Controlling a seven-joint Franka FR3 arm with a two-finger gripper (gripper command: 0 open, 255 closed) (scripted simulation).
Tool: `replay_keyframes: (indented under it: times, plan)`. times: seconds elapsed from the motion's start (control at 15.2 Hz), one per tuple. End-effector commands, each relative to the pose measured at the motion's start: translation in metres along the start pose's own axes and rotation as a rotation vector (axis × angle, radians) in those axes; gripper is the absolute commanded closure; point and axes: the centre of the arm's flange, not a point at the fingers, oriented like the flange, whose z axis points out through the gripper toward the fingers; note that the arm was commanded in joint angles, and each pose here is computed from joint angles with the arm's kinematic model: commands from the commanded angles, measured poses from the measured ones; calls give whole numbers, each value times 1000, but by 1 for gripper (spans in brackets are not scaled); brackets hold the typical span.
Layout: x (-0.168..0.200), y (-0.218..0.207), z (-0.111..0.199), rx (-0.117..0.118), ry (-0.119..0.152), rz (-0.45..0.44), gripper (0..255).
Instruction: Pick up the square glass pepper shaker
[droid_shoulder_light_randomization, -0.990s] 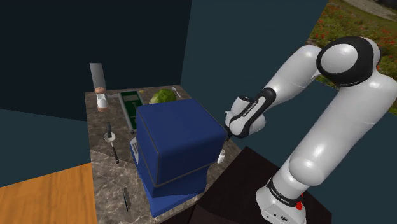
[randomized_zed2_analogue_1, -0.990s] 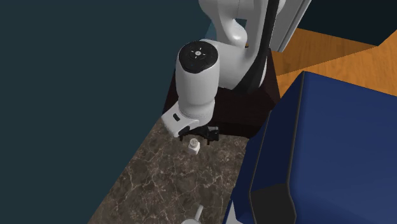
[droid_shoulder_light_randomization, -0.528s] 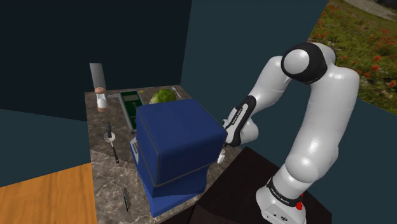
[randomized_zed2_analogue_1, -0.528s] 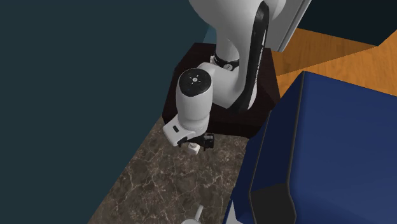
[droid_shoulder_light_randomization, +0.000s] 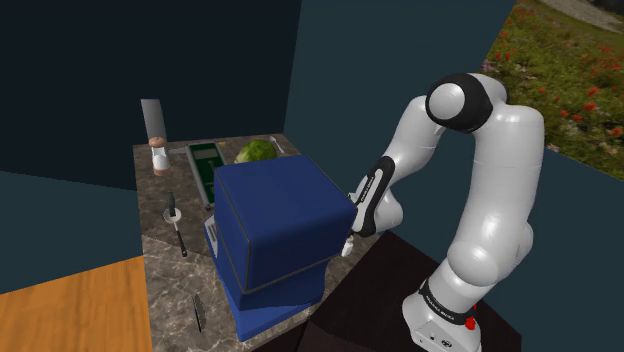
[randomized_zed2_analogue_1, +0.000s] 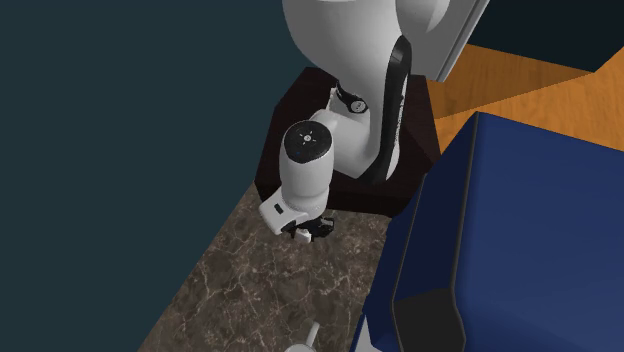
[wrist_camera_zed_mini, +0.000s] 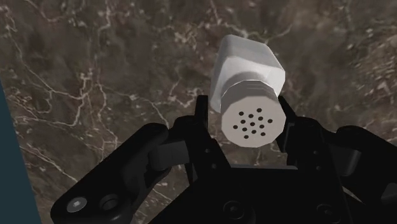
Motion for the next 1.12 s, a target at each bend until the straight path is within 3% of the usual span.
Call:
replay_keyframes:
  times: [0.0, 0.4, 1.06]
  plan:
    - [-1, 0, 1, 0, -1, 0, 255]
    - [0, 0, 0, 0, -1, 0, 255]
    - [4, 2, -53, 0, -1, 0, 255]
